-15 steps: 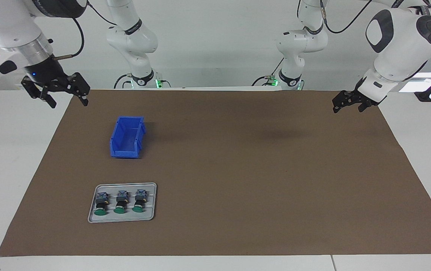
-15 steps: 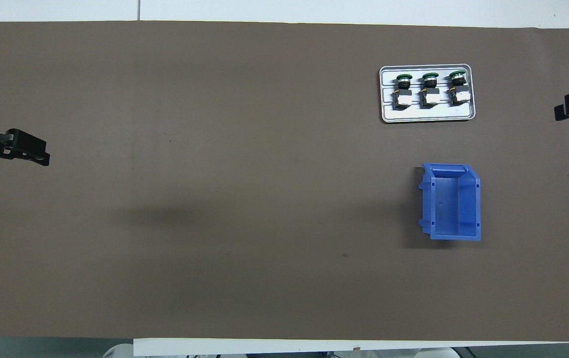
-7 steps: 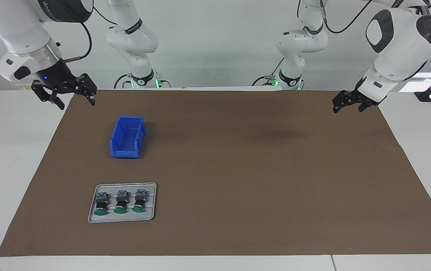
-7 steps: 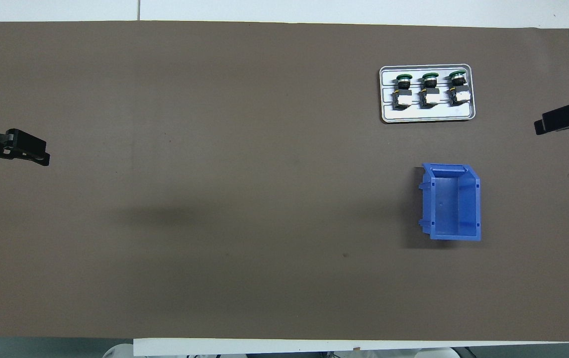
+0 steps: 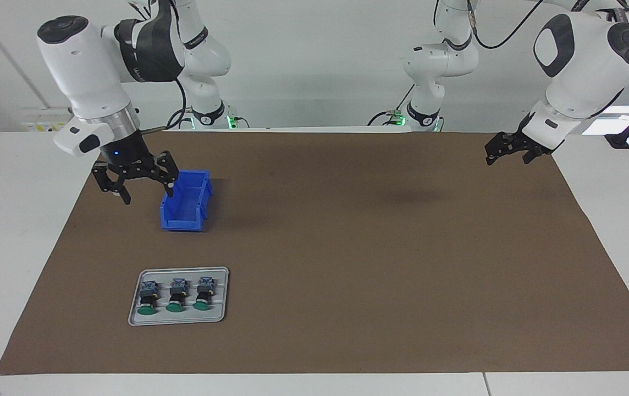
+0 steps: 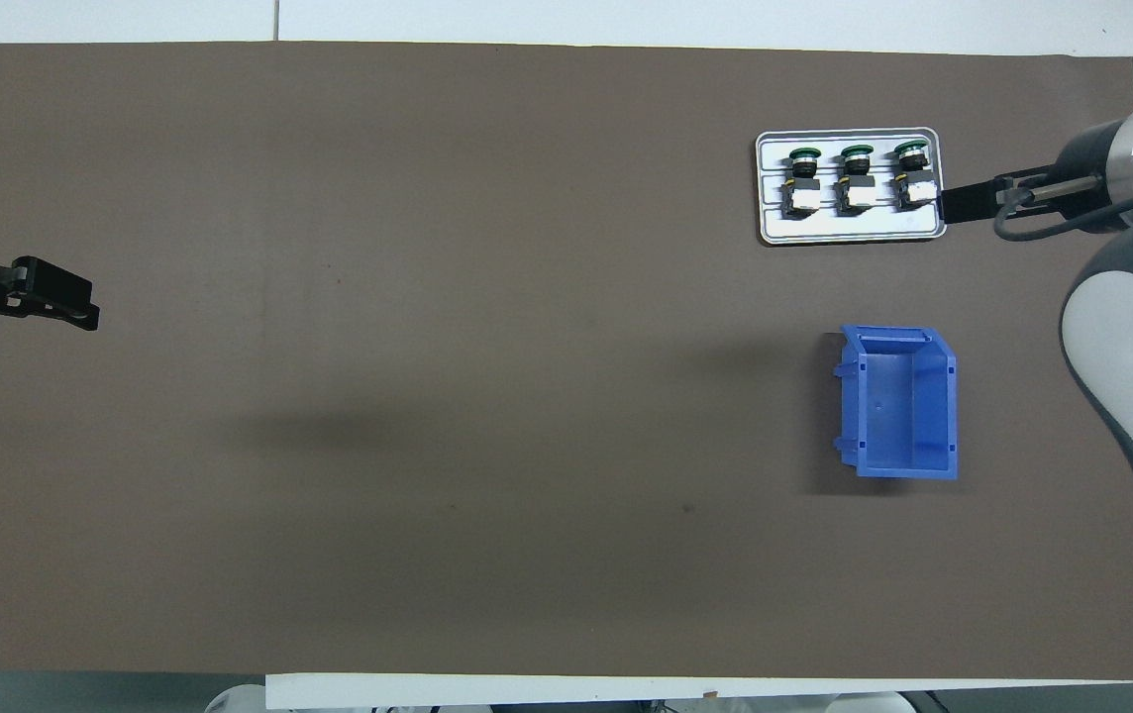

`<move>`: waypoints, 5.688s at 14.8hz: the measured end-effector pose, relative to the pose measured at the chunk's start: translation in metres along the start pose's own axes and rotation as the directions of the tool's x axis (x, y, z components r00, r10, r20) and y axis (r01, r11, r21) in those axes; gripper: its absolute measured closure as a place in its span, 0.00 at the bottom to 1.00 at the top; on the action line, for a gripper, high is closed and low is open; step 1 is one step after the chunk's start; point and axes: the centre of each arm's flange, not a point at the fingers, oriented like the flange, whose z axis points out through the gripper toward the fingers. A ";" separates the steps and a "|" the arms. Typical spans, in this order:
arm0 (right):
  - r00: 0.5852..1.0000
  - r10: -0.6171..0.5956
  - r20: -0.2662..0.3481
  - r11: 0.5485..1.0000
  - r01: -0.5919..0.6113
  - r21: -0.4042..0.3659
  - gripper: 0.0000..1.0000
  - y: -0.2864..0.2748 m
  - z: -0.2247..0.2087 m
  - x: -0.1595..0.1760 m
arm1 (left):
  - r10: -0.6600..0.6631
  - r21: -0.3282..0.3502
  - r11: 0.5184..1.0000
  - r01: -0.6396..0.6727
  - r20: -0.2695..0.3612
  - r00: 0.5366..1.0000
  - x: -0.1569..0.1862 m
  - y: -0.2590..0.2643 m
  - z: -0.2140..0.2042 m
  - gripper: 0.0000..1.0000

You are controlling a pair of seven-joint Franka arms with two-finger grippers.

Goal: Place and press button with both arms
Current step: 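Reach the right gripper over the metal tray of button parts, then grasp a black-and-green button part in the tray with the right gripper, then carry the button part to the table center and lower it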

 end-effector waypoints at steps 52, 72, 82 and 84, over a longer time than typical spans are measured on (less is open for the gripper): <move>0.996 0.035 0.084 0.999 -0.033 -0.022 0.13 -0.041 0.280 0.099 | 0.000 0.000 1.000 0.000 0.000 1.000 0.000 0.000 0.000 0.00; 0.991 0.064 0.117 0.998 -0.061 -0.025 0.58 -0.050 0.279 0.098 | 0.000 0.000 1.000 0.000 0.000 1.000 0.000 0.000 0.000 0.00; 0.974 0.133 0.185 0.990 -0.138 0.017 0.58 -0.063 0.163 0.124 | 0.000 0.000 1.000 0.000 0.000 1.000 0.000 0.000 0.000 0.00; 0.962 0.193 0.195 0.980 -0.199 0.012 0.58 -0.082 0.146 0.122 | 0.000 0.000 1.000 0.000 0.000 1.000 0.000 0.000 0.000 0.00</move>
